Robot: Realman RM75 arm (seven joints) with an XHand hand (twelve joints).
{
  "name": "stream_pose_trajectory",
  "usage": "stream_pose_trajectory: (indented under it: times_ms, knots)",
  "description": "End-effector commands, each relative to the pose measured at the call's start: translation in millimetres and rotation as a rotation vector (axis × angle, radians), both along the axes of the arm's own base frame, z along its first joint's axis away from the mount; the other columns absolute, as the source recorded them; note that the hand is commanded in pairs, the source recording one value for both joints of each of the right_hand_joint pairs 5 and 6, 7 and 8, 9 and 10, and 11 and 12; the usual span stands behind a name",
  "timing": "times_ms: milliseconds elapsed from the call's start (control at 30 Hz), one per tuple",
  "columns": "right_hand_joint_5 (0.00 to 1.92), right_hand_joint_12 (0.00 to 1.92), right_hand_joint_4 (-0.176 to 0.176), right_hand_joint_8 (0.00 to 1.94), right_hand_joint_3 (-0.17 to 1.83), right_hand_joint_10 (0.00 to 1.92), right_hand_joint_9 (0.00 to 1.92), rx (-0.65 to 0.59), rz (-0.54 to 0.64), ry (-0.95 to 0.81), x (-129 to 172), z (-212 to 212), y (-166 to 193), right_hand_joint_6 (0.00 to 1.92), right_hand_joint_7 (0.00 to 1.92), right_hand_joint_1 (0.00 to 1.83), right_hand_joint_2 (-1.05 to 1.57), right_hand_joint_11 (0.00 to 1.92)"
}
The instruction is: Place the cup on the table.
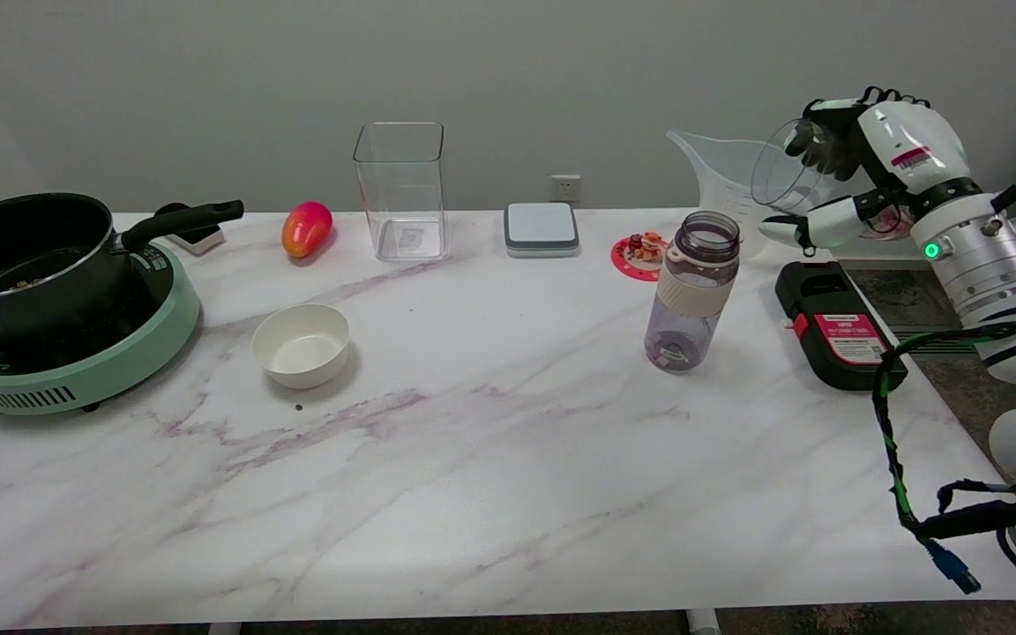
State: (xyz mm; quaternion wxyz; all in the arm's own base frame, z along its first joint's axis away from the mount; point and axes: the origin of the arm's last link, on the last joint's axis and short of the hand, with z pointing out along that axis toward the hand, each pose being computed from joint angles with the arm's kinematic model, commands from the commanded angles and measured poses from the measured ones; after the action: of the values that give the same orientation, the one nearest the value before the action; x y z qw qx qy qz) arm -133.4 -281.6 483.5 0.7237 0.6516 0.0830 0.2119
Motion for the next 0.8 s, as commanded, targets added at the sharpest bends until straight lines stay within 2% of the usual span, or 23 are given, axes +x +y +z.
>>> stream_pose_trajectory:
  times_ms: [33,800]
  knots:
    - [1.56,1.29,0.0,1.58,0.66,1.51,1.51,0.053,-0.045,0.146,22,-12,-11,1.56,1.58,1.44,1.1,1.29]
    - [1.55,1.29,0.0,1.57,0.7,1.5,1.5,0.078,-0.101,0.259,13,-23,-13,1.55,1.57,1.46,1.05,1.29]
